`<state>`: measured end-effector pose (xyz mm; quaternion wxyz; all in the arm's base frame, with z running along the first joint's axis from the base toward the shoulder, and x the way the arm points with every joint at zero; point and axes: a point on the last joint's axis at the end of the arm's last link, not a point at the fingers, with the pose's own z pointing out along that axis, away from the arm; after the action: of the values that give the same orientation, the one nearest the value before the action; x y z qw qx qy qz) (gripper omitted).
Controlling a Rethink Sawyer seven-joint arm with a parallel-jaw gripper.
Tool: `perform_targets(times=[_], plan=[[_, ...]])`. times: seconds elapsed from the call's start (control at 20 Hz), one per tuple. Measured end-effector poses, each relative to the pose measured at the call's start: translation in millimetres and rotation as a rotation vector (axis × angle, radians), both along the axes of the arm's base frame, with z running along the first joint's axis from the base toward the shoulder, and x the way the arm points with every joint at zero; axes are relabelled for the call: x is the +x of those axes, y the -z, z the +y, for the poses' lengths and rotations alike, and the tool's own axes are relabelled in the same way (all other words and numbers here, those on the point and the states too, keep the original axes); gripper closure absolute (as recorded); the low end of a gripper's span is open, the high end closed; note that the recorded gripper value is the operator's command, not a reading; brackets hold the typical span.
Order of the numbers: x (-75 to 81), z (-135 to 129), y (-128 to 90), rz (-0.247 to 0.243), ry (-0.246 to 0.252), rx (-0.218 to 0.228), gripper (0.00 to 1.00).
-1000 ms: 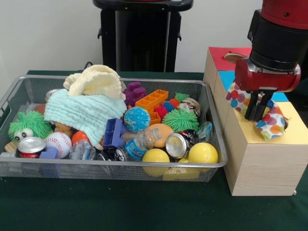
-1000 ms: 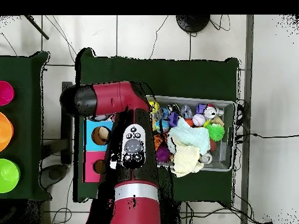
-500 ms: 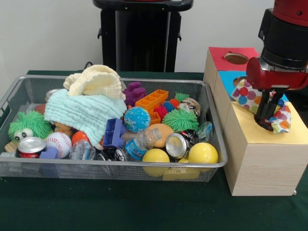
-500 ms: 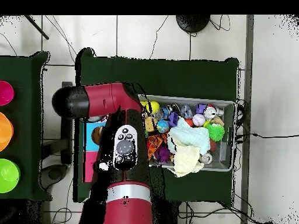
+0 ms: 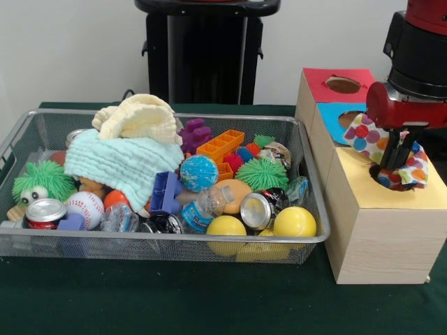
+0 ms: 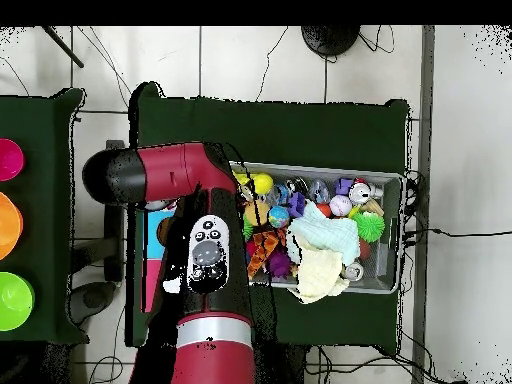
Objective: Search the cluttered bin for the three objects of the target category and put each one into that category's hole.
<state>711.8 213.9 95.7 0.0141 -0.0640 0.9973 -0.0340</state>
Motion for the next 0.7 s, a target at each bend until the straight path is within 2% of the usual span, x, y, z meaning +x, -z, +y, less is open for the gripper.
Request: perform_targets(times=[0.25,0.45,0.55,0.7], plan=[[0.5,-2.2,0.9,0.001,0.003,0.0,1.0],[2.6,-8.4,5.4,-0.006,0.011,0.001,1.0],[5.4,-17.5,15.3,-0.018,0.022,0.003,1.0],[7.0,-20.1,15.8,-0.023,0.029,0.007,1.0]])
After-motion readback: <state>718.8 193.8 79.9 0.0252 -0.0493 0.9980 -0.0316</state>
